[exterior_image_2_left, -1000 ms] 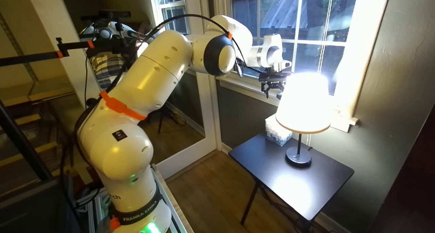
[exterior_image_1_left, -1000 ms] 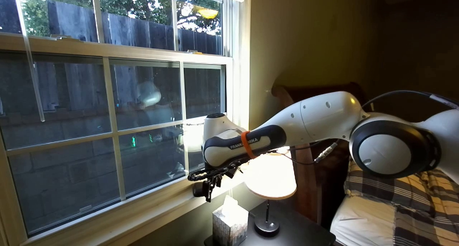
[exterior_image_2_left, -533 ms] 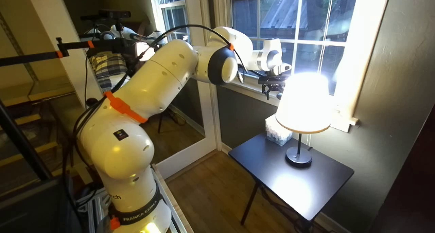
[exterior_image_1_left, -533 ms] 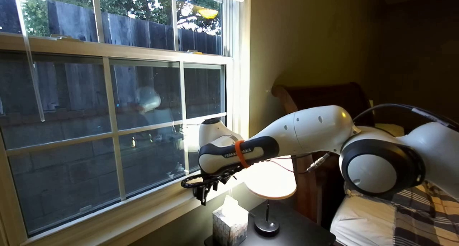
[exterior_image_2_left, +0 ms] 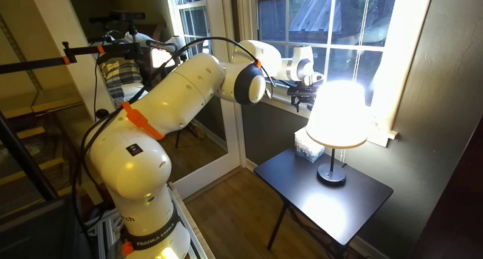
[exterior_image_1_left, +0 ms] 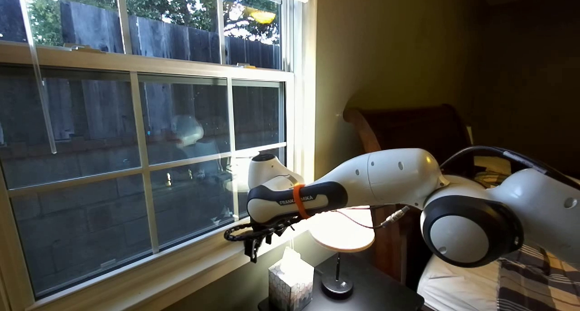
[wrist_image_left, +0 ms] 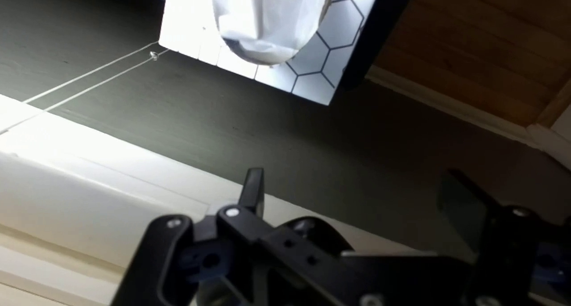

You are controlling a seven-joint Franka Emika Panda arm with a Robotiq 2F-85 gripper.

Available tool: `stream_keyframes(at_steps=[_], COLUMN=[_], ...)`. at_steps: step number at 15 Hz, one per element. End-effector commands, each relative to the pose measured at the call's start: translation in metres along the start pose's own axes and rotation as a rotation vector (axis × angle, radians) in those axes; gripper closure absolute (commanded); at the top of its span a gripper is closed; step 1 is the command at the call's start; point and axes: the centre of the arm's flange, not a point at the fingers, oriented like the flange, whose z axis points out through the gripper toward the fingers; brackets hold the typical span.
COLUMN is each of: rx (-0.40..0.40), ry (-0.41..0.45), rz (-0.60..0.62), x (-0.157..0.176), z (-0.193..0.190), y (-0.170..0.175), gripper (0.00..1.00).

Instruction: Push the black object on the windowsill backwards.

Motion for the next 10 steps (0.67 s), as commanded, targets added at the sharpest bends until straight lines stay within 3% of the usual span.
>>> stream_keyframes(at_steps=[1, 10], rx=[0.041, 0.058], ry=[-0.005, 0.053], rz=[0.009, -0.045], x=[0.0312, 0.0382], z=[0.0107, 0.0111], y=[-0.0012, -0.0044], gripper=[0.0, 0.0])
